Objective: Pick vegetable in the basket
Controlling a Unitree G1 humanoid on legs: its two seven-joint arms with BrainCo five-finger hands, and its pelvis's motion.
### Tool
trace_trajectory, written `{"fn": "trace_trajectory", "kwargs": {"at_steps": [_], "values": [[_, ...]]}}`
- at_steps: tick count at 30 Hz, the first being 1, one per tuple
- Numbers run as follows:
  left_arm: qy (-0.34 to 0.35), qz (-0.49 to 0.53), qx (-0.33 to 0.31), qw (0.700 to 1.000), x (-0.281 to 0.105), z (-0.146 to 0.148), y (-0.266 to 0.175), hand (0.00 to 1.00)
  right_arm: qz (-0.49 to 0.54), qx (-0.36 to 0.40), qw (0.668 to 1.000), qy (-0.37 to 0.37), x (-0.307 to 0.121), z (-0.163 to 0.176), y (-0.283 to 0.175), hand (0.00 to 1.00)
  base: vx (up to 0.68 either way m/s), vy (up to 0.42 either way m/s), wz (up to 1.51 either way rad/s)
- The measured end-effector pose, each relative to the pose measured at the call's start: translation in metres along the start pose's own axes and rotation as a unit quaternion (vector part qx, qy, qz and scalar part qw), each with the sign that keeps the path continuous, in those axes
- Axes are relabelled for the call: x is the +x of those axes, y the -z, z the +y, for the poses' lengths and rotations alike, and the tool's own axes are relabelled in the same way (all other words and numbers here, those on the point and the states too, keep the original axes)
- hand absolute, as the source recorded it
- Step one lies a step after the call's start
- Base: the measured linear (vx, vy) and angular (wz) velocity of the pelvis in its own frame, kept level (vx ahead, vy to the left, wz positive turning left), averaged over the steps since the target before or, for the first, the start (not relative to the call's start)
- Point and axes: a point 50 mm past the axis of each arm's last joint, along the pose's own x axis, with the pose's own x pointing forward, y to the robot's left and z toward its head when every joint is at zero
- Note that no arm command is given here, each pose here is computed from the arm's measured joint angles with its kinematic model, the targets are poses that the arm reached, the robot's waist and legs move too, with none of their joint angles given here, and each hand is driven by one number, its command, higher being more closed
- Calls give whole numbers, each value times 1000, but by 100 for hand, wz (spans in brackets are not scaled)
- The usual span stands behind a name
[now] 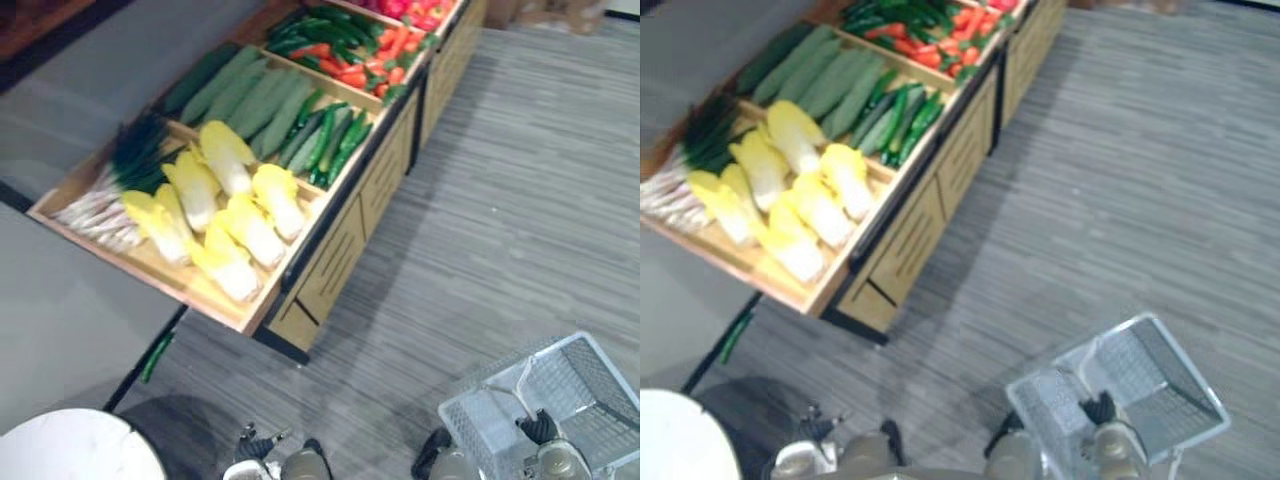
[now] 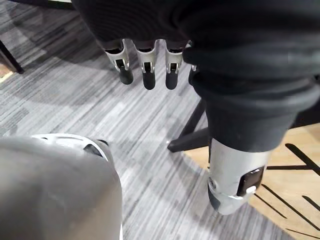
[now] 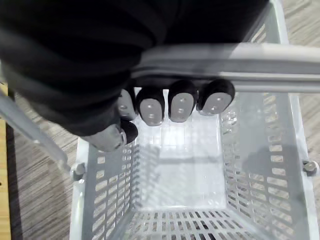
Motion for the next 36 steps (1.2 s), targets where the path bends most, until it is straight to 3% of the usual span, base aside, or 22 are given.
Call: {"fn": "trace_trajectory", "kwargs": {"at_steps": [7, 8, 25, 36], "values": [[3, -6, 10, 1000, 1, -1, -4, 0, -14, 37, 999, -13, -1, 15, -12, 100, 27, 61, 0], [10, -10, 52, 999, 2, 2, -4, 0, 9, 39, 999, -24, -8, 23, 2, 100, 0, 0, 0], [-10, 6, 58, 998, 1, 20, 5, 0, 61, 90, 992, -67, -31, 56, 30, 100, -4, -10, -13], [-13, 30, 61, 998, -5, 24, 23, 0, 91, 83, 990, -74, -42, 61, 50, 100, -70, -15, 3]]}}
